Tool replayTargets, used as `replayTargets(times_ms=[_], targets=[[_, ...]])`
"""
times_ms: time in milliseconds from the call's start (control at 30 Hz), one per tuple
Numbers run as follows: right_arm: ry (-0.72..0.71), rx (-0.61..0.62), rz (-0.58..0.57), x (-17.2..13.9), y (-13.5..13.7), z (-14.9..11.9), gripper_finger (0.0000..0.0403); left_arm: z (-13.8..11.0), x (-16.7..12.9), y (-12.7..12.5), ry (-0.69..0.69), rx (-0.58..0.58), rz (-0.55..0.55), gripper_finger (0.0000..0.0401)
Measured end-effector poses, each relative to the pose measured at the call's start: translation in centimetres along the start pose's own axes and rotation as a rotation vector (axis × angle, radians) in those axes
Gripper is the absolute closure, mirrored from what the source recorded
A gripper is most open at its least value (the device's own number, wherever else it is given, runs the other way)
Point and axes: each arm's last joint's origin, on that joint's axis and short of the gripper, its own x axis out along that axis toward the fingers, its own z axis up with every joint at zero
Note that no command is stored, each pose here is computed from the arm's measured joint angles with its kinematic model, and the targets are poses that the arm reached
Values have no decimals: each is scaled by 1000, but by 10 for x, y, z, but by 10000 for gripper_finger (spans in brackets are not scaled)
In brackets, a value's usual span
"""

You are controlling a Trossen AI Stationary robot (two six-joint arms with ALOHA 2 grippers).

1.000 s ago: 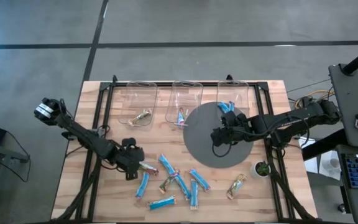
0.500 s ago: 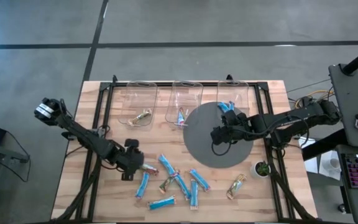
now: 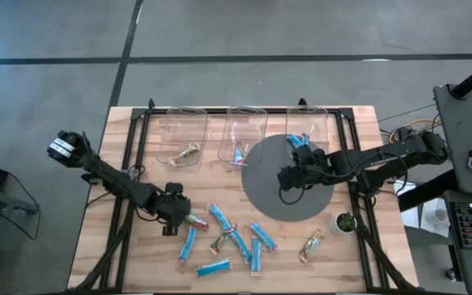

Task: Pick and place Granola Bars by type
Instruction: Put the red granola bar into the middle transparent bin

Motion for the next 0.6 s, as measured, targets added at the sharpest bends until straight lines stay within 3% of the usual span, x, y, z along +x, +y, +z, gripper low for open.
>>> replayTargets(times_ms=[367, 600], targets=[[1, 7, 1, 0, 0, 0, 142, 8, -1, -2, -42, -30, -39, 288], [5, 7, 3, 0, 0, 0, 142, 20, -13, -4, -82, -110, -65, 334]])
